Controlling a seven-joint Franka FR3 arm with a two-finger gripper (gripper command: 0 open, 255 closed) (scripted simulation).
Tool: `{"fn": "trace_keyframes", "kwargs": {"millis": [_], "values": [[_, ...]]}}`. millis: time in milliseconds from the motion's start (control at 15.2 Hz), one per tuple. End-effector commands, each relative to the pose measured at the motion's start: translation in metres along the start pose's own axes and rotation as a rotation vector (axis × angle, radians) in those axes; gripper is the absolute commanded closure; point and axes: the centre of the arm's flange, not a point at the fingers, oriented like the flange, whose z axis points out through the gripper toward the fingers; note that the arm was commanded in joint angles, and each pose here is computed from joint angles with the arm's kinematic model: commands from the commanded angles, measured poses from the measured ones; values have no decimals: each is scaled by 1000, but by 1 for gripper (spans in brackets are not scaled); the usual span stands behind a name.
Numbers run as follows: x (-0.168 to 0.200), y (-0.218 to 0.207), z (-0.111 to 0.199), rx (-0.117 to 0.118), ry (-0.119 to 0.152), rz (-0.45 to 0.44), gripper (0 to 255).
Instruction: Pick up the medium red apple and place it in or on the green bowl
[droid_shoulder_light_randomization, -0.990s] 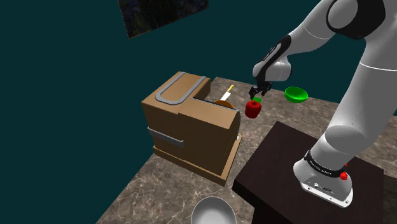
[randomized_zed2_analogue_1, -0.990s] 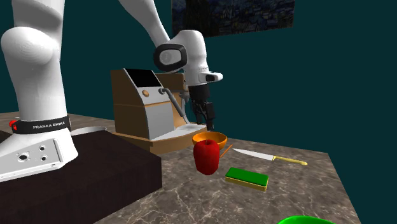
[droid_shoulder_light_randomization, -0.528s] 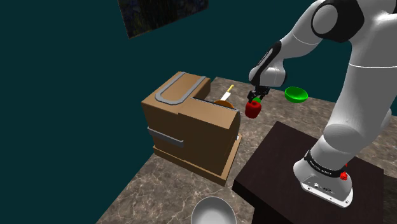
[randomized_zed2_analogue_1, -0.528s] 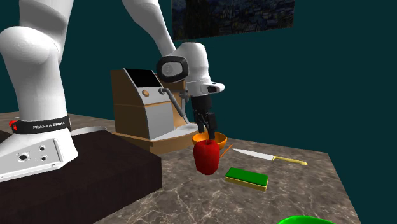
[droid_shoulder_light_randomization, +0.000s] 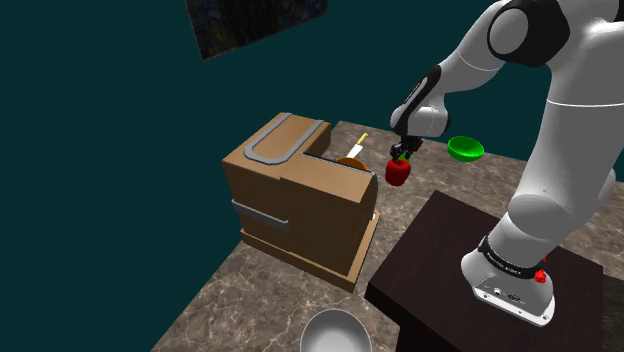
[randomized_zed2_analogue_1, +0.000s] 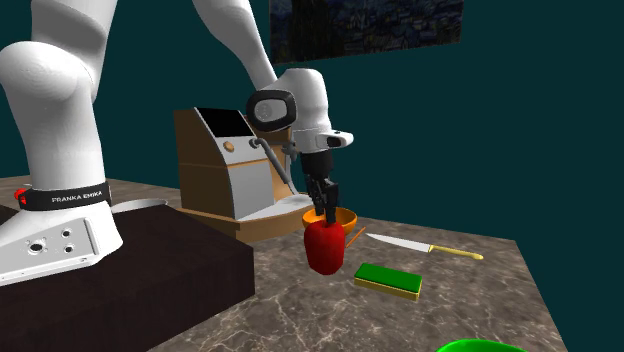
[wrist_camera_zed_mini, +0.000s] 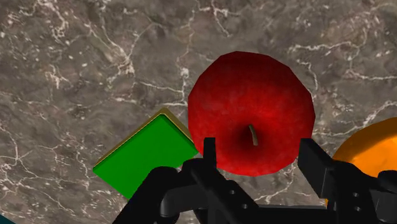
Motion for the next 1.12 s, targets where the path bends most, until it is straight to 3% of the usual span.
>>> {"fn": "trace_keyframes", "kwargs": {"millis": [0, 528, 1056], "values": [[0, 0, 0, 0, 0, 0, 255], [0, 0, 0, 0, 0, 0, 255], [7, 0, -42, 0, 0, 0, 255]]}}
